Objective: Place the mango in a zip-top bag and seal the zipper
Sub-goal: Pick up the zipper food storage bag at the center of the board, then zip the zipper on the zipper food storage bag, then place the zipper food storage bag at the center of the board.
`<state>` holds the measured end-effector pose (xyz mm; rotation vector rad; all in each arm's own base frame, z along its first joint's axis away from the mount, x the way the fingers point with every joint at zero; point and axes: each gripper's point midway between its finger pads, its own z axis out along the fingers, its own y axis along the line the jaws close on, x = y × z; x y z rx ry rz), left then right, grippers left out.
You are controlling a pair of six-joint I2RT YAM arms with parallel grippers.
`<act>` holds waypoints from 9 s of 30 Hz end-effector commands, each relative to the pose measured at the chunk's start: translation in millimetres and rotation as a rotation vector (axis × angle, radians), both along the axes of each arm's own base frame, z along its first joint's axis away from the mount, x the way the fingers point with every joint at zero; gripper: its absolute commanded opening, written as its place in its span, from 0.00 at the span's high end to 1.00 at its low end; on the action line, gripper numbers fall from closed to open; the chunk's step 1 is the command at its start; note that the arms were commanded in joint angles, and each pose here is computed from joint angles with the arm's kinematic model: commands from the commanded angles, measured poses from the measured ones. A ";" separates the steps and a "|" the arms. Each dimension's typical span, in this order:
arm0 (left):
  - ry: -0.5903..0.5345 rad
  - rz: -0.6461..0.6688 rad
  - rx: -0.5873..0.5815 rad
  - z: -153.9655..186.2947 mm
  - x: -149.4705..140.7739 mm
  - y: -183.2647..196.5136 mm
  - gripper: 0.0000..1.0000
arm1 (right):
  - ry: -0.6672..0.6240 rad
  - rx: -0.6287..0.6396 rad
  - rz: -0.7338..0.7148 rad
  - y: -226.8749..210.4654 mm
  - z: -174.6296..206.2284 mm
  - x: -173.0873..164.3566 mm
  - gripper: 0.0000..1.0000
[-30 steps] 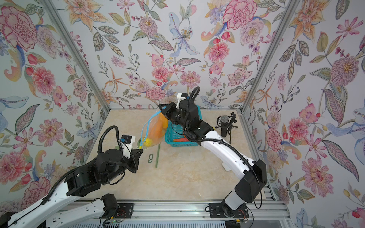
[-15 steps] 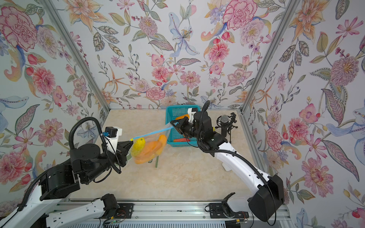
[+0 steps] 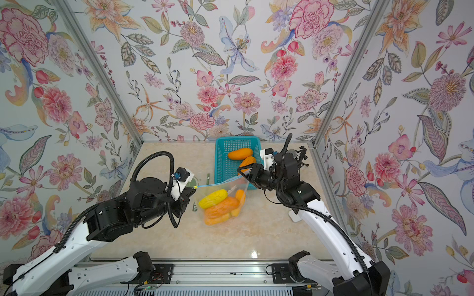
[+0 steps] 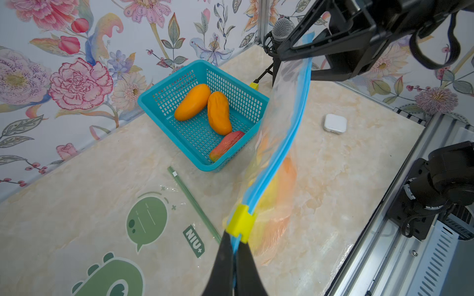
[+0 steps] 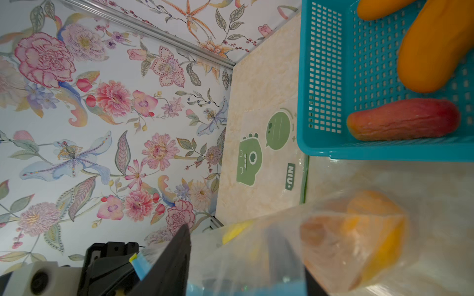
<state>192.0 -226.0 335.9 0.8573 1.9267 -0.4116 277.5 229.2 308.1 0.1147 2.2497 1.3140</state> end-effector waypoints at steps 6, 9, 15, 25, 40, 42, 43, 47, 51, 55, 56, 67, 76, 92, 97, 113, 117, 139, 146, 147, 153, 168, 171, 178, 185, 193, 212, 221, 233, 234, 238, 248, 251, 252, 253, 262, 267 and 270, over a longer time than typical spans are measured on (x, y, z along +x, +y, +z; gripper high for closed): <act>-0.028 -0.120 0.033 3.2 3.5 -19.9 1.00 | -0.461 -0.410 0.131 -33.1 42.7 -9.6 0.48; -0.022 -0.126 0.027 4.8 7.7 -16.0 1.00 | -0.620 -0.439 0.229 -20.9 55.5 -20.9 0.49; -0.007 -0.140 0.044 4.5 9.9 -9.4 1.00 | -0.830 -0.473 0.387 -8.7 69.8 -37.6 0.50; 0.059 -0.207 0.073 -1.1 3.9 -13.1 1.00 | -1.132 -0.425 0.819 93.6 60.9 -82.6 0.59; 0.075 -0.215 0.082 0.0 0.8 -9.4 1.00 | -1.233 -0.442 0.938 133.8 52.1 -98.0 0.65; 0.074 -0.211 0.080 0.3 1.4 -8.8 1.00 | -1.227 -0.452 0.944 134.9 47.3 -97.4 0.65; 0.073 -0.210 0.078 0.3 1.6 -8.2 1.00 | -1.223 -0.459 0.943 135.9 44.8 -95.7 0.65; 0.078 -0.208 0.081 -2.5 1.9 -7.5 1.00 | -1.214 -0.449 0.951 138.8 43.2 -96.7 0.66; 0.073 -0.195 0.078 -1.9 3.6 -4.6 1.00 | -1.198 -0.445 0.974 142.7 34.9 -99.0 0.62; 0.060 -0.184 0.049 3.0 4.6 -0.8 1.00 | -1.197 -0.437 0.942 142.4 31.5 -95.7 0.56; 0.056 -0.179 0.042 4.0 5.2 0.8 1.00 | -1.202 -0.436 0.928 141.6 31.4 -95.1 0.57; 0.057 -0.233 -0.023 4.9 -1.3 -0.5 1.00 | -1.269 -0.385 0.780 137.8 38.6 -84.9 0.59; 0.061 -0.237 -0.009 6.4 -1.2 -0.3 1.00 | -1.312 -0.359 0.757 141.2 54.0 -89.2 0.71; 0.068 -0.226 -0.003 4.4 0.7 0.4 1.00 | -1.335 -0.328 0.806 146.5 57.9 -103.6 0.81; 0.066 -0.224 -0.002 5.5 0.7 1.0 1.00 | -1.337 -0.330 0.814 147.3 58.2 -104.9 0.87; 0.009 -0.134 0.016 13.8 6.6 18.8 0.53 | -1.281 -0.336 0.803 144.4 57.9 -95.3 1.00; -0.020 -0.137 0.012 19.3 4.5 22.1 0.61 | -1.268 -0.322 0.804 141.4 57.9 -94.2 1.00; 0.016 -0.303 -0.035 16.6 -5.3 2.1 0.79 | -1.291 -0.262 0.831 138.0 65.4 -106.1 1.00; 0.040 -0.322 -0.036 12.1 -7.4 -0.6 1.00 | -1.291 -0.277 0.818 137.0 62.6 -103.1 1.00; 0.036 -0.317 -0.035 12.8 -7.0 0.2 1.00 | -1.288 -0.278 0.815 136.4 62.6 -102.5 1.00; -0.031 -0.252 -0.027 26.3 0.4 10.3 1.00 | -1.246 -0.278 0.810 128.8 55.4 -98.9 0.97; -0.065 -0.193 -0.013 34.6 6.9 20.2 1.00 | -1.201 -0.350 0.788 103.6 44.6 -99.1 0.94; -0.080 -0.176 -0.012 37.3 8.8 22.8 1.00 | -1.191 -0.359 0.778 99.1 41.7 -100.2 0.94; -0.117 -0.099 -0.003 41.2 17.4 33.4 1.00 | -1.169 -0.407 0.745 84.6 35.9 -100.0 0.94; -0.161 -0.020 0.002 49.0 23.8 46.3 1.00 | -1.152 -0.443 0.702 68.9 31.1 -100.6 0.94; -0.182 0.087 0.033 50.3 36.3 61.9 1.00 | -1.132 -0.486 0.653 50.8 26.8 -100.5 0.94; -0.226 0.235 0.074 57.7 47.2 91.7 1.00 | -1.079 -0.569 0.549 9.4 14.8 -104.4 0.94; -0.229 0.245 0.081 58.8 46.0 95.5 1.00 | -1.063 -0.582 0.541 2.2 11.3 -107.4 0.94; -0.232 0.255 0.068 64.2 50.2 93.8 1.00 | -1.094 -0.491 0.553 16.4 31.3 -109.7 0.93; -0.236 0.267 0.067 65.5 51.6 94.9 1.00 | -1.096 -0.480 0.554 20.6 33.8 -107.6 0.93; -0.251 0.344 0.072 68.9 61.0 103.9 1.00 | -1.087 -0.446 0.588 40.1 35.9 -101.2 0.89; -0.322 0.569 0.139 90.1 98.9 128.3 1.00 | -1.089 -0.375 0.646 107.9 48.2 -71.6 0.93; -0.334 0.623 0.152 91.0 120.3 133.3 1.00 | -1.064 -0.327 0.639 133.4 47.9 -59.2 0.79; -0.335 0.618 0.161 90.6 125.9 131.9 1.00 | -1.057 -0.317 0.616 140.2 48.7 -51.5 0.70; -0.341 0.615 0.179 91.7 131.1 130.6 1.00 | -1.053 -0.312 0.596 147.5 50.4 -43.7 0.62; -0.378 0.445 0.152 107.1 128.4 103.6 1.00 | -1.181 -0.309 0.472 170.6 87.4 8.5 0.46; -0.395 0.386 0.139 111.4 117.9 98.9 1.00 | -1.227 -0.309 0.416 158.3 112.2 34.4 0.42; -0.397 0.392 0.153 109.0 118.5 100.7 1.00 | -1.271 -0.331 0.376 145.9 129.6 43.5 0.35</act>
